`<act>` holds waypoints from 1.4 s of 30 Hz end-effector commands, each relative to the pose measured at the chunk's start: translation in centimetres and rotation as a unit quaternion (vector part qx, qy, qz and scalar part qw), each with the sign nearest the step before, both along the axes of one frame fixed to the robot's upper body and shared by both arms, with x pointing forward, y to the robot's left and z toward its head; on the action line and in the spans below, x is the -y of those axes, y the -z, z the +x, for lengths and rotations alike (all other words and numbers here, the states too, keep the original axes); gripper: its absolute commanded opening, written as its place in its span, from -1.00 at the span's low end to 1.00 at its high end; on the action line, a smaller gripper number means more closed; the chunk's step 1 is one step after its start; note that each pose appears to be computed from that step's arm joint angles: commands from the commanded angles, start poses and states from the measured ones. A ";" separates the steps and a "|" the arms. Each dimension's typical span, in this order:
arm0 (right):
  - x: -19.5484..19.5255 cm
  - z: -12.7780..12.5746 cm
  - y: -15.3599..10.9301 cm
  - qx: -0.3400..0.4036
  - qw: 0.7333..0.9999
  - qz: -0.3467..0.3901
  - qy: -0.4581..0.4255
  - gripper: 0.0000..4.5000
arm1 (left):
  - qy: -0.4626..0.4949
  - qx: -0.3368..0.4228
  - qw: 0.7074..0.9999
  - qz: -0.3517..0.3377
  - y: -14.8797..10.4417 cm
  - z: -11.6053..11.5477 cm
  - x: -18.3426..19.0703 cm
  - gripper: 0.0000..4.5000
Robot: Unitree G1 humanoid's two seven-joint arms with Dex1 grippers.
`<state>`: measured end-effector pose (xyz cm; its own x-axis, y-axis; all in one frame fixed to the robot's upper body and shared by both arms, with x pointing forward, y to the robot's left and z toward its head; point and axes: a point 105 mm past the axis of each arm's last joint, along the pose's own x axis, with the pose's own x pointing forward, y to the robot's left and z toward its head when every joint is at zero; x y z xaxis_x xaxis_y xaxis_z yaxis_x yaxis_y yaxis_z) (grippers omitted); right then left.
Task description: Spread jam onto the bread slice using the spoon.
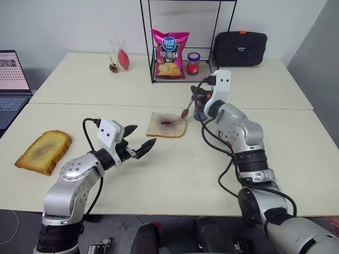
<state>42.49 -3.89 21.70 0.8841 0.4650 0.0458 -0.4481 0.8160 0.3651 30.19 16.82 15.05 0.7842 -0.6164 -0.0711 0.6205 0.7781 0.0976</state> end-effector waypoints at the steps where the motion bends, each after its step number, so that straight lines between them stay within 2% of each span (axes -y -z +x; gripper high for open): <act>1: -1.9 -0.1 -1.9 -0.031 0.994 0.098 -0.024 -0.97 | 0.009 0.017 1.000 -0.002 -1.1 -0.6 -0.1 1.00; 7: -4.4 0.2 -0.1 -0.088 0.985 0.140 -0.043 -0.97 | 0.003 0.012 1.000 -0.005 -1.4 -1.4 -1.0 1.00; 11: -4.9 0.6 2.0 -0.110 0.984 0.132 -0.036 -0.97 | -0.007 0.009 1.000 -0.001 -1.4 -1.7 -1.5 1.00; 15: -4.8 1.0 2.9 -0.118 0.984 0.133 -0.026 -0.97 | -0.008 0.009 1.000 -0.002 -1.4 -1.8 -1.3 1.00; 21: -5.0 1.5 2.8 -0.120 0.982 0.145 -0.018 -0.97 | -0.011 0.011 1.000 -0.001 -1.5 -1.9 -1.4 1.00; 26: -4.7 1.8 2.8 -0.099 0.989 0.108 -0.010 -0.97 | -0.009 0.010 1.000 0.000 -1.4 -1.8 -1.2 1.00; 31: -2.8 2.1 2.5 -0.071 0.996 0.060 0.005 -0.97 | -0.003 0.008 1.000 0.001 -1.3 -1.7 -1.0 1.00; 42: 0.9 1.5 1.8 -0.048 0.998 0.019 0.029 -0.97 | 0.014 0.006 1.000 0.001 -1.2 -1.2 -0.6 1.00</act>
